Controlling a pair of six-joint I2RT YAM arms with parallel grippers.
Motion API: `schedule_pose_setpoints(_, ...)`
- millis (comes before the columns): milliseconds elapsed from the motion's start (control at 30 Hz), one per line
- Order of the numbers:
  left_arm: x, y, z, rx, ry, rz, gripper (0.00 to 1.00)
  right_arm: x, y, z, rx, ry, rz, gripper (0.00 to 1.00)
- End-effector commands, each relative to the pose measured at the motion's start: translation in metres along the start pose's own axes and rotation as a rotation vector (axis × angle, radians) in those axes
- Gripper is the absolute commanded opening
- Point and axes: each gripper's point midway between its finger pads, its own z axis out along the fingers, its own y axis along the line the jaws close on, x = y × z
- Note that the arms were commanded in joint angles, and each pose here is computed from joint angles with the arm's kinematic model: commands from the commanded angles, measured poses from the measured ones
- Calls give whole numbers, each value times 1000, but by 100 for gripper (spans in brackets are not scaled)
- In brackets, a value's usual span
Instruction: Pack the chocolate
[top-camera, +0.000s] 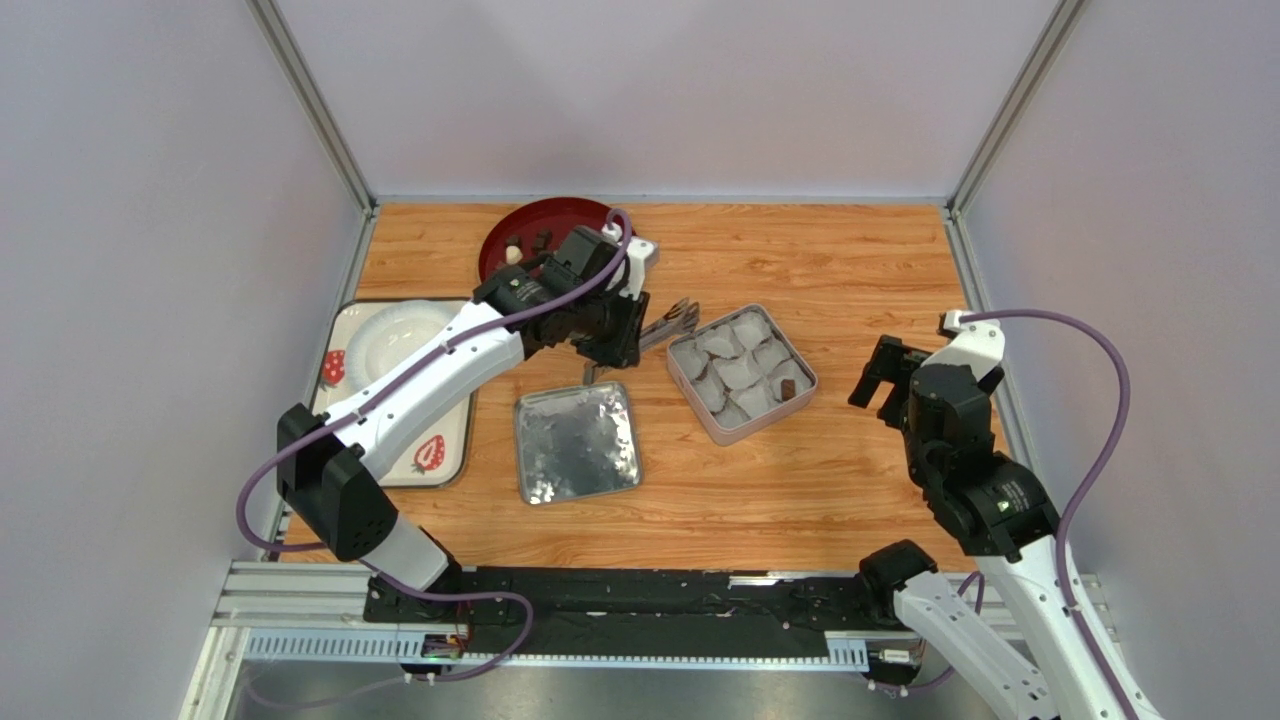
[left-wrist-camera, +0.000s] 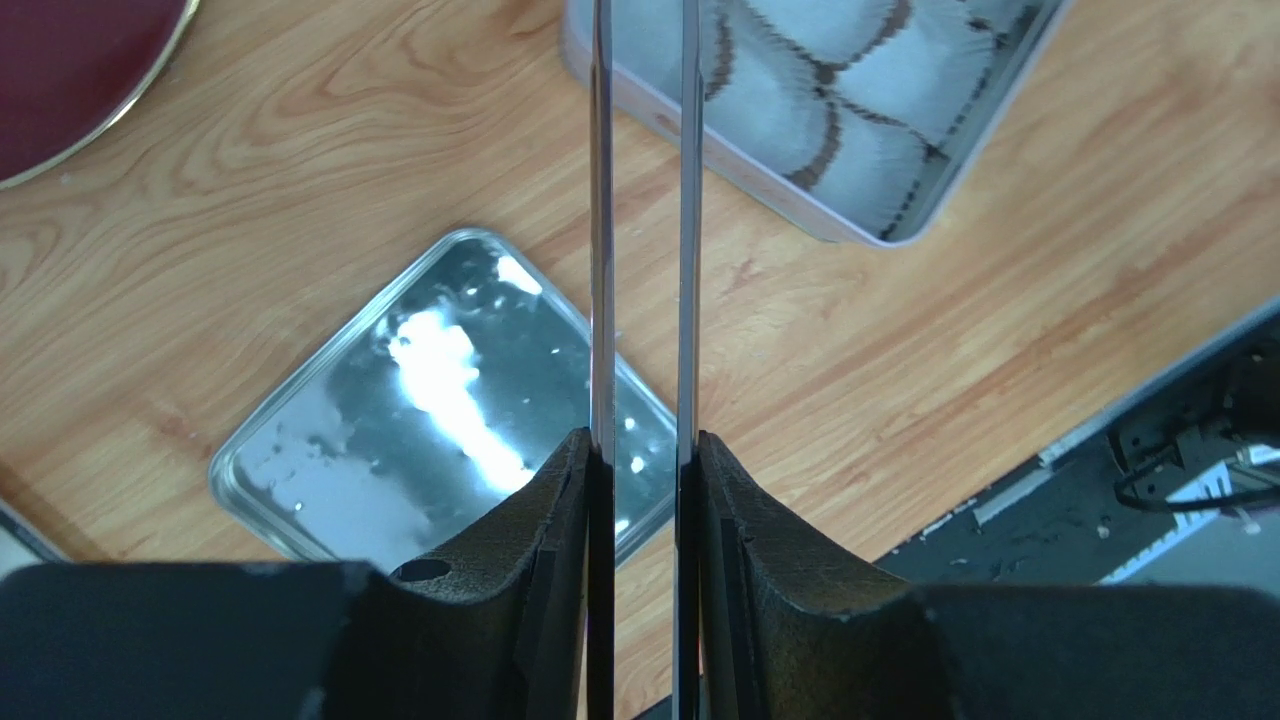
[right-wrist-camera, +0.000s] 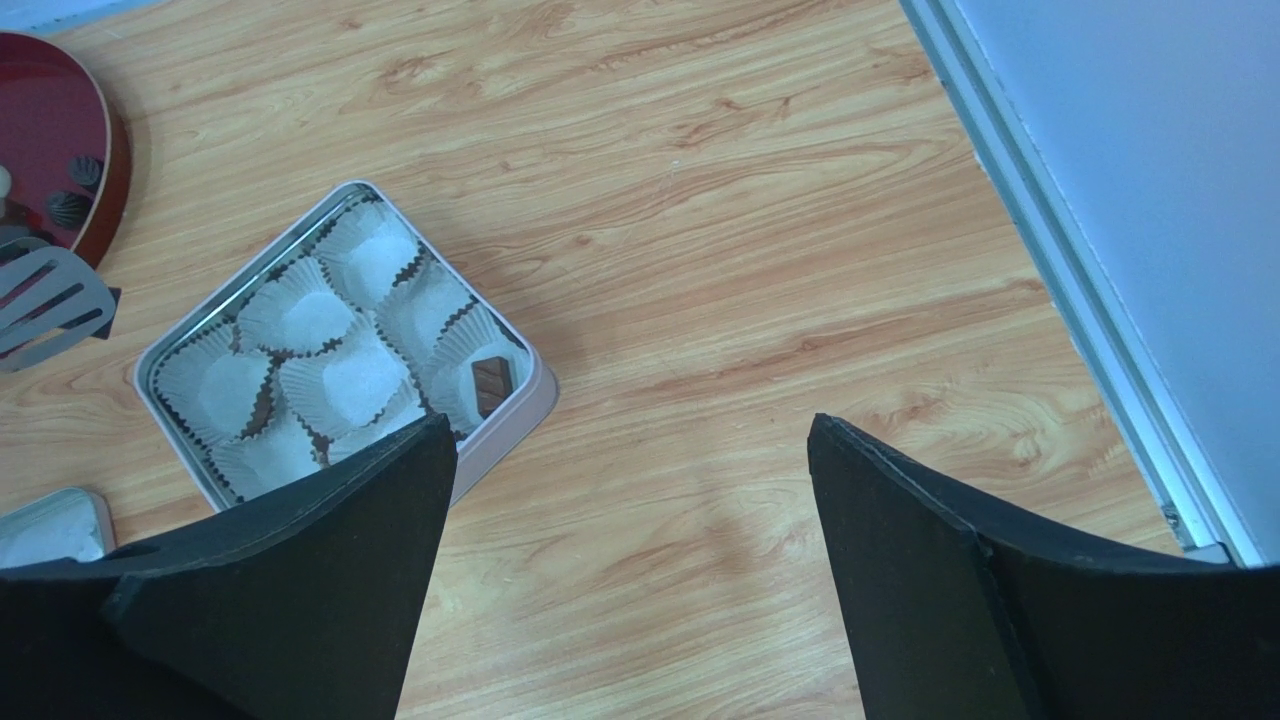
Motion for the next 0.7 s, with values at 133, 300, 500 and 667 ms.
schedule_pose_setpoints(133,-41,-74,-12,208,-129,197,31,-8,-20,-10,65,-48,-9,91)
schedule_pose_setpoints(300,-43,-100,11,241,-99,266,32,-11,-19,-9,55,-81,8,91)
schedule_pose_setpoints(500,-45,-112,35,254,-65,292,33,-12,-20,-11,46,-98,13,91)
schedule_pose_setpoints(667,-45,-109,55,222,-47,304,33,-12,-19,-11,42,-101,18,90)
